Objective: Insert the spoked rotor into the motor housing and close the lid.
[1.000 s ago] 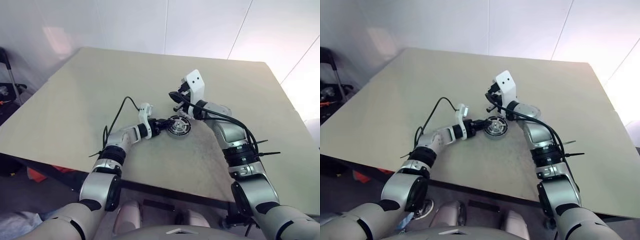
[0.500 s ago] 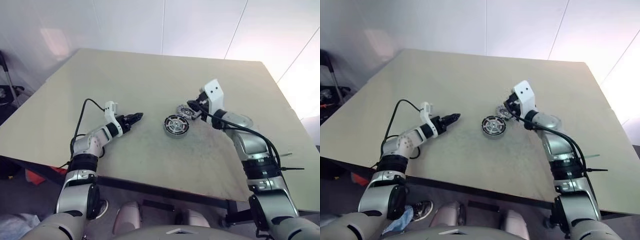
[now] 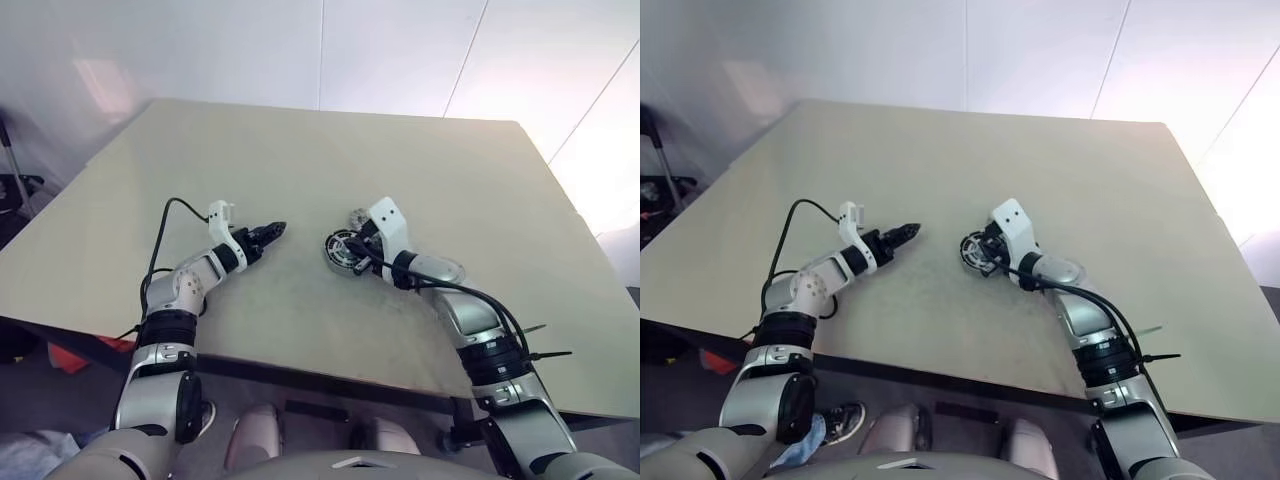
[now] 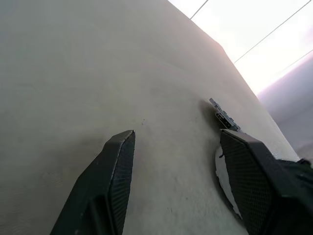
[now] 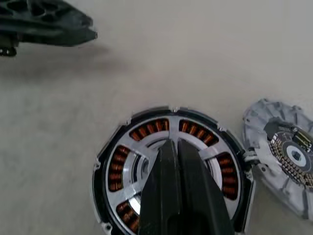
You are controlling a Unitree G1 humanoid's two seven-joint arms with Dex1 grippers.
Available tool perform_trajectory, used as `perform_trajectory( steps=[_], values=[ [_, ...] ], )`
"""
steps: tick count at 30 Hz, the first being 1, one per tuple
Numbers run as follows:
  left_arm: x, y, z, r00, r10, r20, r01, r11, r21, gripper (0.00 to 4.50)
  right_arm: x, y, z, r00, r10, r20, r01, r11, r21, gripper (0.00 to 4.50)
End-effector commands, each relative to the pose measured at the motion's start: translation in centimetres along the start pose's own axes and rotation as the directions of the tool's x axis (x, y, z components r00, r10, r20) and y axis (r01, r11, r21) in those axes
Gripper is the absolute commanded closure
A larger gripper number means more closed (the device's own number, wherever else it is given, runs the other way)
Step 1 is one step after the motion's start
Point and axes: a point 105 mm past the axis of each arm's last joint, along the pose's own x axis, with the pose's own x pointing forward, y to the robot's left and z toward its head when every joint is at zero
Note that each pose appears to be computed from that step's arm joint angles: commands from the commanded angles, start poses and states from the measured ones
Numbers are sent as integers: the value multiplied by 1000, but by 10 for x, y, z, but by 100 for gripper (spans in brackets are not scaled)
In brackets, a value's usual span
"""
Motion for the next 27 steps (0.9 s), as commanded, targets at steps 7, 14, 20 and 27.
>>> perform_trajectory(
  steps=[7, 14, 20, 27],
  values=[
    [0, -12, 12, 999, -37, 40, 36, 999, 20, 160, -34, -12, 56, 985, 94, 144, -62, 975, -211, 450],
    [6, -14, 14, 998, -43, 38, 41, 998, 37, 160, -63, -14, 52, 945, 299, -131, -321, 786, -528, 450],
    [10, -14, 14, 998, -37, 57, 35, 999, 36, 156, -62, -40, 28, 906, 230, -356, -423, 561, -712, 284],
    [5, -8, 12, 996, -3, 84, 1, 1000, 24, 156, -43, -39, 38, 891, 258, -374, -454, 466, -760, 183]
  ],
)
